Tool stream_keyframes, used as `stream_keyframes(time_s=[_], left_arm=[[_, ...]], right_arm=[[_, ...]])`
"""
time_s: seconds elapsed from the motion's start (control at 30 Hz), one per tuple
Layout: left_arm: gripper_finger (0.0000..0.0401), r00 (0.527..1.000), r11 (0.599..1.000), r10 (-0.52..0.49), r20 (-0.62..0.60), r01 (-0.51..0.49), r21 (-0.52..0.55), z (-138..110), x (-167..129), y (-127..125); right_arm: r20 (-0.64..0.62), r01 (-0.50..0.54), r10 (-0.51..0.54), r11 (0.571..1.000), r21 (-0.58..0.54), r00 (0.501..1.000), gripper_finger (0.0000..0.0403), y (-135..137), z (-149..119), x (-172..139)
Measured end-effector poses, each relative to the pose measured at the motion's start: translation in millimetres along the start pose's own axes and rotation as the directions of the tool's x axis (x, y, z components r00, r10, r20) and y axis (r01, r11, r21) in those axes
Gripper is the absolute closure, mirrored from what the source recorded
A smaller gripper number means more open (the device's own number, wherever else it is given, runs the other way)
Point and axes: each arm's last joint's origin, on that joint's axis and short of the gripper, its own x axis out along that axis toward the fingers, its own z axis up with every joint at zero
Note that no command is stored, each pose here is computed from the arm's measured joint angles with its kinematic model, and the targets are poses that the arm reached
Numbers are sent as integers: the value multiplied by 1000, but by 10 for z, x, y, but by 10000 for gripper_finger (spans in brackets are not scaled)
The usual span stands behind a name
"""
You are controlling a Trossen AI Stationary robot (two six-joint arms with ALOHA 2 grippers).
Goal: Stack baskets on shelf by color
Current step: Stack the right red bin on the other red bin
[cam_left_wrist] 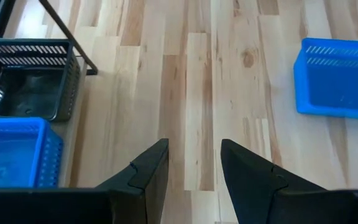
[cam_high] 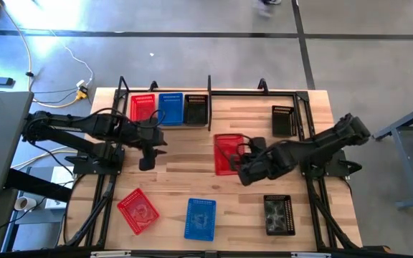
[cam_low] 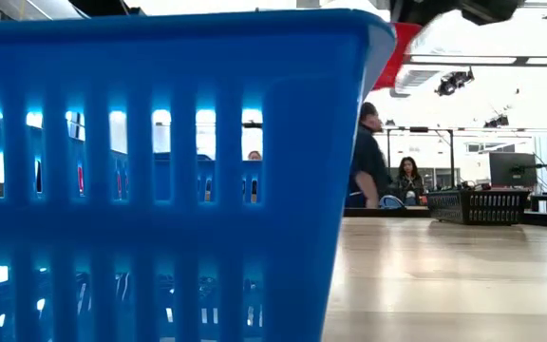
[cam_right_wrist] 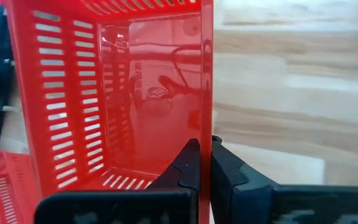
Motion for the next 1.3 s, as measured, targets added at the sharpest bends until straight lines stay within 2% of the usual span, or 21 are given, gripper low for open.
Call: stream_keyframes(time_s=[0.27,0.5,0.73,0.97,1.13,1.3], left_arm=[[265,1000,1000,4,6,-4,4,-9,-14,-119],[265,1000,1000,-15,12,15,6,-24,-34,-246],[265,998,999,-41,42,40,27,-23,-60,-385],[265,982,994,-97,165,87,66,96,-55,-524],[265,969,988,-82,233,48,146,191,10,-603],[265,974,981,-35,224,-9,196,246,183,-666]], right_arm=[[30,-16,19,993,-113,999,403,469,108,105],[48,-14,22,988,-154,999,403,729,192,247],[72,-42,52,991,-129,996,403,862,187,457],[88,-73,83,991,-112,993,403,981,162,710],[80,-85,92,992,-96,992,403,1019,176,805],[84,-81,88,993,-83,993,403,1021,233,830]])
